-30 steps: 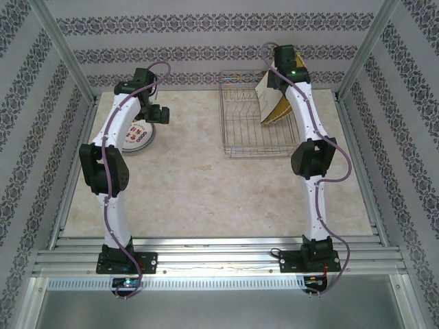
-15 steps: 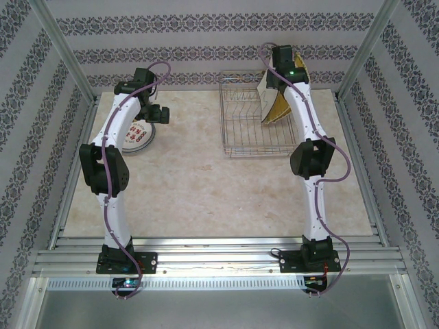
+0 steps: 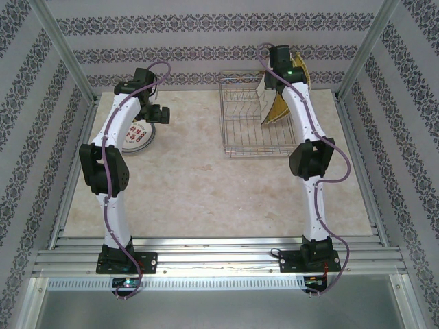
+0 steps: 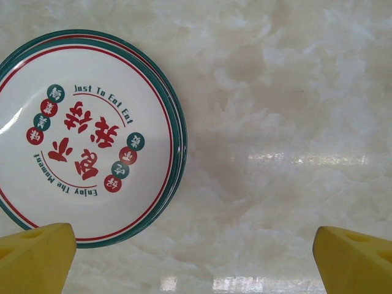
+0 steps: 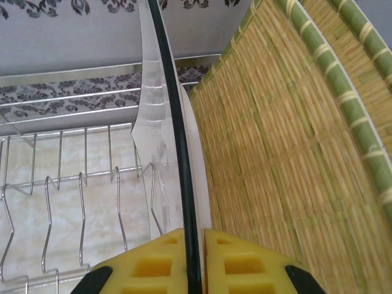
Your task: Unload the plates from the dish rack
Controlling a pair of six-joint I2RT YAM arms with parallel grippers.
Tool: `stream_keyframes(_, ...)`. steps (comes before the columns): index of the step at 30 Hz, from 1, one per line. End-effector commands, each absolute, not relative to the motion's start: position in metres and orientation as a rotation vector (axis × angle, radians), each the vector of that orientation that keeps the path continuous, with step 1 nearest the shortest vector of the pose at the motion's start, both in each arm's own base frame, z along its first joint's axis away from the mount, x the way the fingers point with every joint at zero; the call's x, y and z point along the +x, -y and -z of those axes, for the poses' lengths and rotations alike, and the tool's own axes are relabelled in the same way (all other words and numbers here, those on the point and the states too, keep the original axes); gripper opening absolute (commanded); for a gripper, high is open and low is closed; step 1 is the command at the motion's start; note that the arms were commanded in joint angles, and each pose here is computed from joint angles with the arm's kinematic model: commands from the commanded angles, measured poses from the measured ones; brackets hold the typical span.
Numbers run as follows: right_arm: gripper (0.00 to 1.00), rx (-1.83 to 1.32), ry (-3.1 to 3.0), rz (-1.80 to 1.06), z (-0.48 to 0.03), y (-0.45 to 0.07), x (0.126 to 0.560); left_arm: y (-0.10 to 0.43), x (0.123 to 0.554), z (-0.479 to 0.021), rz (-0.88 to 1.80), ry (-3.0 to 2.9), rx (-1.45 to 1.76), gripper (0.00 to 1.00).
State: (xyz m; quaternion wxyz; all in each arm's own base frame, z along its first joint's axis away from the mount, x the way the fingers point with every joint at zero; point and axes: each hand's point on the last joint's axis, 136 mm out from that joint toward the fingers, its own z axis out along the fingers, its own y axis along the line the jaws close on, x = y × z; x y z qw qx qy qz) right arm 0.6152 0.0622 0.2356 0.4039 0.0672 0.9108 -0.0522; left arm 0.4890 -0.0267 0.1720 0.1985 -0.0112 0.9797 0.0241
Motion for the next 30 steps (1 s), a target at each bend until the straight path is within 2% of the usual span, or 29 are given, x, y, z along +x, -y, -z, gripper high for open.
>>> stream_keyframes(1,0.00,0.172,-2.088,0.097,-0.343,-0.065,0.593,0.032,0.485,-0.165,-0.047,-2.761,-0.034,1.00)
stream_keyframes(11,0.00,0.136,-2.032,0.130,-0.393,-0.065,0.556,0.034,0.481,-0.157,-0.028,-2.772,-0.040,1.00)
stream_keyframes(18,0.00,0.085,-2.017,0.008,-0.417,-0.087,0.530,0.035,0.479,-0.155,-0.017,-2.776,-0.048,1.00)
stream_keyframes(23,0.00,0.064,-2.016,-0.247,-0.418,-0.113,0.515,0.038,0.478,-0.159,0.003,-2.762,-0.048,1.00)
stream_keyframes(30,0.00,0.087,-1.949,-0.686,-0.394,-0.142,0.498,0.041,0.474,-0.162,0.029,-2.748,-0.040,1.00)
